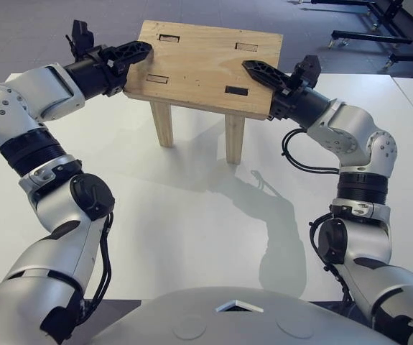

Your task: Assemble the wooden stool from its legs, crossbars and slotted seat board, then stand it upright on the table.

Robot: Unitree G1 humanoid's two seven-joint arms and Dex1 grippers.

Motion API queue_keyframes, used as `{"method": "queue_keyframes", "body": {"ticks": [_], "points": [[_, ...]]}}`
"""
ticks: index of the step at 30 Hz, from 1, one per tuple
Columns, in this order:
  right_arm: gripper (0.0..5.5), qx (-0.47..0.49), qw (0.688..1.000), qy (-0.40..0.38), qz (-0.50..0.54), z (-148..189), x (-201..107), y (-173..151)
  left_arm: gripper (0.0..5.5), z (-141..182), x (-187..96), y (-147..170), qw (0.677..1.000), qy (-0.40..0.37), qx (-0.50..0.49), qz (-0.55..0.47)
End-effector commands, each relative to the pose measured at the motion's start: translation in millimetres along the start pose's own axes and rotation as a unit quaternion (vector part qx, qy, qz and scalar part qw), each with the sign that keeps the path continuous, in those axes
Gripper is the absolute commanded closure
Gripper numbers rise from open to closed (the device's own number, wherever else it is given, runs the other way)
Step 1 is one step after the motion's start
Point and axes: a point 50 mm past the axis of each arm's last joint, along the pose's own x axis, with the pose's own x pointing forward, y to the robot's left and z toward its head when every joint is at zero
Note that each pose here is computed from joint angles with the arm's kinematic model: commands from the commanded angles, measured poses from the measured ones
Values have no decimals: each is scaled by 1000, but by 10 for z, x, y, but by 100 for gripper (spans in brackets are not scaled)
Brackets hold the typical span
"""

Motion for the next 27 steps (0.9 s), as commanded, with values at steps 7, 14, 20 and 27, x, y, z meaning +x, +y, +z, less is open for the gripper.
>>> {"method": "queue_keyframes", "body": {"ticks": [7,14,20,27], "points": [[409,42,999,18,-23,-265,181,-137,292,-217,297,-314,996,87,11,-28],[409,51,998,18,-27,-322,198,-165,292,-242,290,-250,995,90,31,16],[409,55,998,21,-28,-355,216,-179,235,-255,304,-254,996,87,27,10],[409,60,998,22,-29,-380,223,-198,128,-100,298,-313,998,49,-23,-33]]}}
